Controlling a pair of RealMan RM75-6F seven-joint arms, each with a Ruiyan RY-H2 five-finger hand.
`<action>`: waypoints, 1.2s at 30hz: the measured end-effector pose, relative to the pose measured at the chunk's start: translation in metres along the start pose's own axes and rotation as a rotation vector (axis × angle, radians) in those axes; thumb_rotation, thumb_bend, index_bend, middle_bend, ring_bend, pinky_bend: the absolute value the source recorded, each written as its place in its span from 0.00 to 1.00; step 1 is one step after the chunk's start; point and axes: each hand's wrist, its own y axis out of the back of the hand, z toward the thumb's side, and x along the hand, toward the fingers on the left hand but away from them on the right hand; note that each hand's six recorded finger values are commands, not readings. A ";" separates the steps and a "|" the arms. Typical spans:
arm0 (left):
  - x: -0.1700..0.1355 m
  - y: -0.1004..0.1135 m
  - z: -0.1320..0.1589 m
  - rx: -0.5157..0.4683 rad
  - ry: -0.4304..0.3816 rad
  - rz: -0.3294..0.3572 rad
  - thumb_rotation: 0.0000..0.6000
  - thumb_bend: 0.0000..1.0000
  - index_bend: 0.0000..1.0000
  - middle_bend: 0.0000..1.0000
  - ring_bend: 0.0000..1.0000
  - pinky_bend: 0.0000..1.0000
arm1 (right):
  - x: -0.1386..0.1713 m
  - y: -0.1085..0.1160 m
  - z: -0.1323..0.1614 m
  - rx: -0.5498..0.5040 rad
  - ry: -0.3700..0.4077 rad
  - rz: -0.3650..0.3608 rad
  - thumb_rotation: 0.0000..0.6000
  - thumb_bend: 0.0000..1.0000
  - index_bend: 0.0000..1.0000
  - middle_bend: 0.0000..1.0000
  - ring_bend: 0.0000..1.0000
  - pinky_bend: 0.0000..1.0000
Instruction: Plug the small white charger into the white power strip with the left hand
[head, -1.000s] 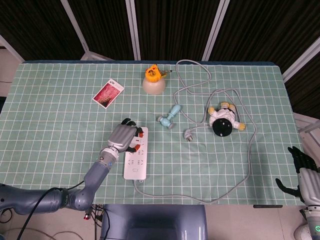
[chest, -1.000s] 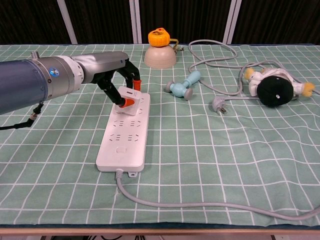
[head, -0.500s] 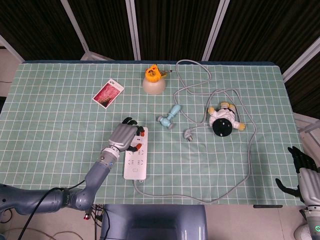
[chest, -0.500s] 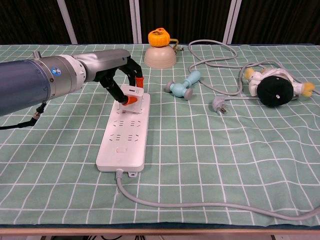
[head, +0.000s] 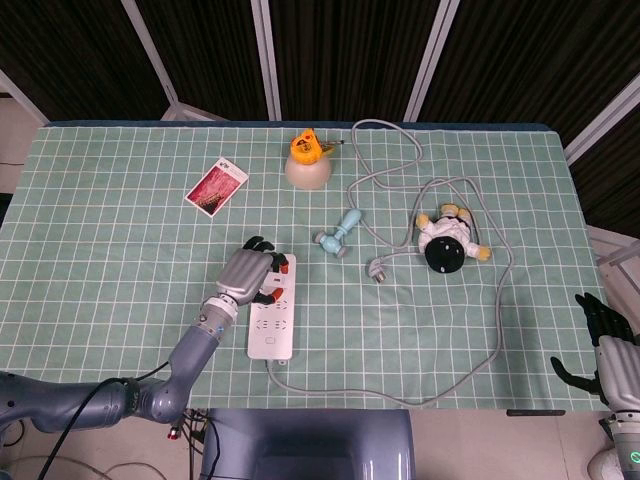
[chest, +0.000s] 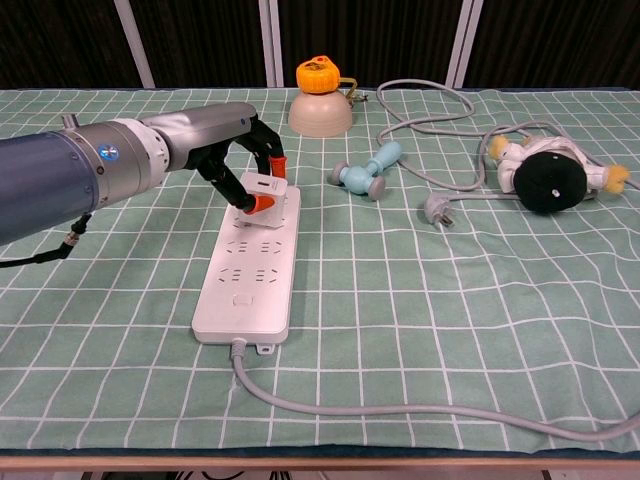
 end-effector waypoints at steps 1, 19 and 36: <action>-0.001 -0.001 -0.002 -0.005 0.004 -0.001 1.00 0.58 0.66 0.65 0.18 0.11 | 0.000 0.000 0.000 0.001 0.001 -0.001 1.00 0.35 0.00 0.00 0.00 0.00; -0.003 -0.007 -0.014 -0.049 -0.003 0.016 1.00 0.58 0.66 0.65 0.18 0.11 | 0.000 0.000 0.000 0.000 0.000 -0.004 1.00 0.35 0.00 0.00 0.00 0.00; -0.014 -0.013 -0.033 -0.109 0.006 0.043 1.00 0.58 0.66 0.65 0.18 0.11 | 0.000 0.000 0.000 0.004 -0.001 -0.007 1.00 0.35 0.00 0.00 0.00 0.00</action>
